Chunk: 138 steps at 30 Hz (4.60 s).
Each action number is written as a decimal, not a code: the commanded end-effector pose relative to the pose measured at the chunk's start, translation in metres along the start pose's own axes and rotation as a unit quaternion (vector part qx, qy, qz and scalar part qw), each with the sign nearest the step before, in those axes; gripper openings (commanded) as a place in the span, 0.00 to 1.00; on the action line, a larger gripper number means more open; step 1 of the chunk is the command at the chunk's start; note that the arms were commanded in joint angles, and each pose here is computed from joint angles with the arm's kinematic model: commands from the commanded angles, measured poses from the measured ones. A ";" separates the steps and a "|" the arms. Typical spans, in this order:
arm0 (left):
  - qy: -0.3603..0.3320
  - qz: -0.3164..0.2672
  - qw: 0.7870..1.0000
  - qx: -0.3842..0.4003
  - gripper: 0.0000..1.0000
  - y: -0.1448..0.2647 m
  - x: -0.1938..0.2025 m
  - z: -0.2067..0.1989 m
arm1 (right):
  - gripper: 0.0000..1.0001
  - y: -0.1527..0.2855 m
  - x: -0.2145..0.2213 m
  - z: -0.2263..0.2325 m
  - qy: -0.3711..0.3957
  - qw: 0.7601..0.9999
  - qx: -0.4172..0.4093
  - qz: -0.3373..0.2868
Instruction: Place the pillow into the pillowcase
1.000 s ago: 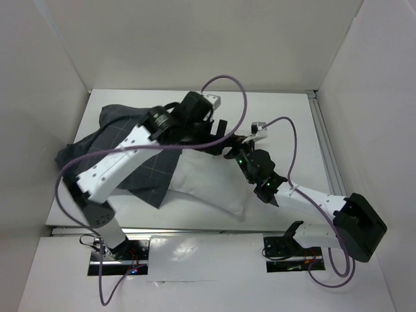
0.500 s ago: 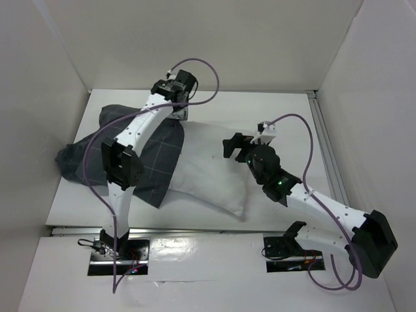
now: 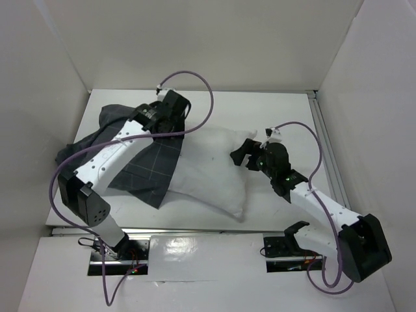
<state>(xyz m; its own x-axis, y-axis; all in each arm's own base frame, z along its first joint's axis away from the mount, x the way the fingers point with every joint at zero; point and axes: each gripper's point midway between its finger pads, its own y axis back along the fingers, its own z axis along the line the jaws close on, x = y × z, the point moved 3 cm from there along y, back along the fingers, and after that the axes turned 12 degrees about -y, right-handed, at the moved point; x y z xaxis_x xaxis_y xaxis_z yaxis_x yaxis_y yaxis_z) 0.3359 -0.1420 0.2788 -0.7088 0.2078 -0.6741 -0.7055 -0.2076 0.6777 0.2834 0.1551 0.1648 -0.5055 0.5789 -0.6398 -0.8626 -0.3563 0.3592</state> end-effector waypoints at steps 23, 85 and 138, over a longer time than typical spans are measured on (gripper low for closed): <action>-0.091 -0.172 0.958 0.210 0.00 0.052 -0.093 -0.140 | 0.00 0.019 -0.087 0.140 0.157 0.937 -0.300 -0.090; 0.324 -0.098 0.928 0.157 0.00 -0.028 0.089 0.073 | 1.00 0.067 -0.197 0.324 0.370 0.856 -0.233 -0.277; 0.306 -0.092 0.937 0.139 0.00 -0.030 0.079 0.086 | 0.97 -0.155 -0.087 0.193 0.495 0.850 -0.168 0.063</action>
<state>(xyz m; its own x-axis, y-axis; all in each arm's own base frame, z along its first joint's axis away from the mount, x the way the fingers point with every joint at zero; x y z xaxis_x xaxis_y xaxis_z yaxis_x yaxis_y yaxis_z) 0.2961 -0.0478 0.2228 -0.5278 -0.4161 -0.7404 -0.8372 0.1077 0.5362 0.4426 0.3011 0.2972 -0.1994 -0.3280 -0.9234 -0.5646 -0.7318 0.3818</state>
